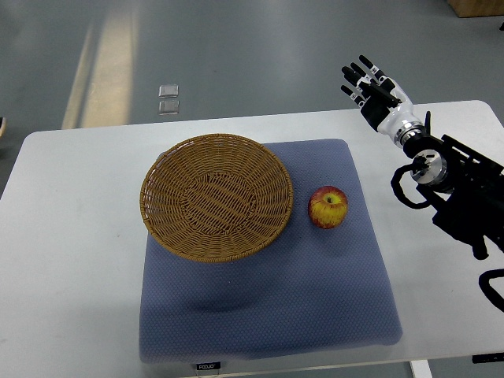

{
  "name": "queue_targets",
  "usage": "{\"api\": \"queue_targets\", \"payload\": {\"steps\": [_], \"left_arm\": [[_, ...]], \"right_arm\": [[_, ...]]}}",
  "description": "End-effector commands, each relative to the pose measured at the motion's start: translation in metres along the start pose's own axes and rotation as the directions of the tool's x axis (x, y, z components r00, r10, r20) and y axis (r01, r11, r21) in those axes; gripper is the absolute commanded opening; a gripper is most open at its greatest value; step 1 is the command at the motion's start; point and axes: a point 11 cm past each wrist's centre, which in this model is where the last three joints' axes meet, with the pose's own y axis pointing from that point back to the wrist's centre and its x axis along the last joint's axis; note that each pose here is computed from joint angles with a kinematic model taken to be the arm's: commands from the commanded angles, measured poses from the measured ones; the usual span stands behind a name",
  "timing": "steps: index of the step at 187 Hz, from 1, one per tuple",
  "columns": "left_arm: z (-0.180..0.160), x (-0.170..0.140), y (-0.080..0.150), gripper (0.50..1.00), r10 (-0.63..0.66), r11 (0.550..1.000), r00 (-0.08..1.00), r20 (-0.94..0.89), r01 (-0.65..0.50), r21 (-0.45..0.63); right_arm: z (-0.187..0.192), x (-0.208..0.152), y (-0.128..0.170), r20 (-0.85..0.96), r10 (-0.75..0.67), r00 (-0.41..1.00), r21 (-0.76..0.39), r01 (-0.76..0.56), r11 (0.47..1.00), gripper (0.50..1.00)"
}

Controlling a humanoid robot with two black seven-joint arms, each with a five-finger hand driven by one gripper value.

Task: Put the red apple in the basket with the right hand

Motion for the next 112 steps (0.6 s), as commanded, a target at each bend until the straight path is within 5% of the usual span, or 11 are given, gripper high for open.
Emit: {"api": "queue_targets", "payload": {"steps": [1,112], "left_arm": [[0.0001,0.0007,0.0,1.0,0.002,1.0,1.0,-0.001,-0.002,-0.001],[0.0028,-0.0006,-0.0001,1.0,0.002,1.0,1.0,0.0,-0.002,-0.005]], "right_arm": [[0.0,0.0,0.0001,-0.001,-0.001,1.0,-0.001,0.001,1.0,0.924],[-0.0023,0.0024,0.0004,-0.002,0.005,1.0,0.004,-0.005,1.0,0.924]]}}
